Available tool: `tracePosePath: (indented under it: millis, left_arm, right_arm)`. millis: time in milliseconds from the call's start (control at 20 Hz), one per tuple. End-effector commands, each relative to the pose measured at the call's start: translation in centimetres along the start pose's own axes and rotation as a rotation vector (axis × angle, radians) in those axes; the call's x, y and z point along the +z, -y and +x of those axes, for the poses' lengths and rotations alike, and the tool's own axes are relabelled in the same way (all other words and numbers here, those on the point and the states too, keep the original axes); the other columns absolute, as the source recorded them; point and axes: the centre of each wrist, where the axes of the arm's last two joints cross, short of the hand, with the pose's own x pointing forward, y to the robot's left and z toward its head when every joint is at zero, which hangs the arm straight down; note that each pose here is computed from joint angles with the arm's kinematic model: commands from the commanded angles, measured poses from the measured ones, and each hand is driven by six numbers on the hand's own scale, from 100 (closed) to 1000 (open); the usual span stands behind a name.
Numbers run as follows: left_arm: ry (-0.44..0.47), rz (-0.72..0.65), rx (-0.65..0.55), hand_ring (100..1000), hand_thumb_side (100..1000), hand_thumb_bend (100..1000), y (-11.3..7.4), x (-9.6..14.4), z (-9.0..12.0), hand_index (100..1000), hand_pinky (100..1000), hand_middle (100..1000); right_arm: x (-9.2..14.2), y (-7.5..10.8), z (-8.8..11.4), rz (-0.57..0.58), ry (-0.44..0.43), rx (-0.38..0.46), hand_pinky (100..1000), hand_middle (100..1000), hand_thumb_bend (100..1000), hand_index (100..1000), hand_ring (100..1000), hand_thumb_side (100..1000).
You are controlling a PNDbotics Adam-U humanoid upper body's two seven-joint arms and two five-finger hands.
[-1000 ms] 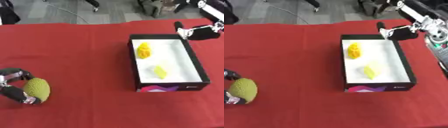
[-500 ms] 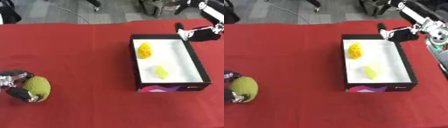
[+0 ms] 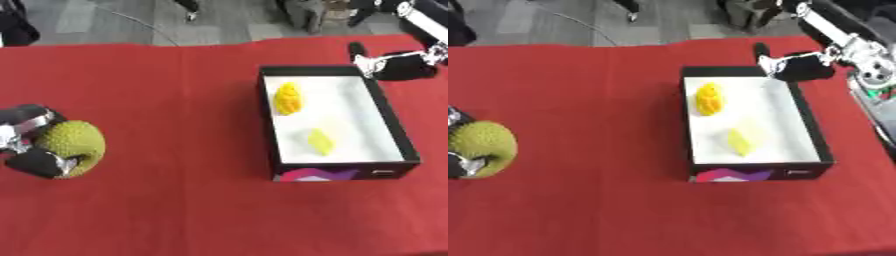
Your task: Pick up the objects with one hand, pass them to the other hand, and then place them into the box on the other side of the table.
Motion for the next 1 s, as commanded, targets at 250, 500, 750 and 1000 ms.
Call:
tracePosePath:
  millis: [250,500,750,1000]
  left_arm:
    - [-0.132,0.107,0.190,480,317,100,-4.4,4.8,2.3,538,614,405]
    - [0.017,0.303,0.202,452,459,100,-3.9,5.4,3.6,533,593,377]
    - [0.157,0.443,0.213,450,488,100,-2.4,4.7,4.3,537,591,376]
    - [0.257,0.538,0.201,448,512,100,-0.9,4.0,5.2,537,596,375]
  right_arm:
    - [-0.6,1.2,3.7,0.029,0.205,-0.074,1000,728,100,919,1000,171]
    - [-1.9,0.6,7.3,0.141,0.341,-0.102,1000,763,100,933,1000,108]
    - [-4.0,-0.6,10.6,0.243,0.457,-0.104,1000,778,100,942,1000,140]
    - [-5.7,-2.2,12.9,0.336,0.523,-0.068,1000,791,100,949,1000,145]
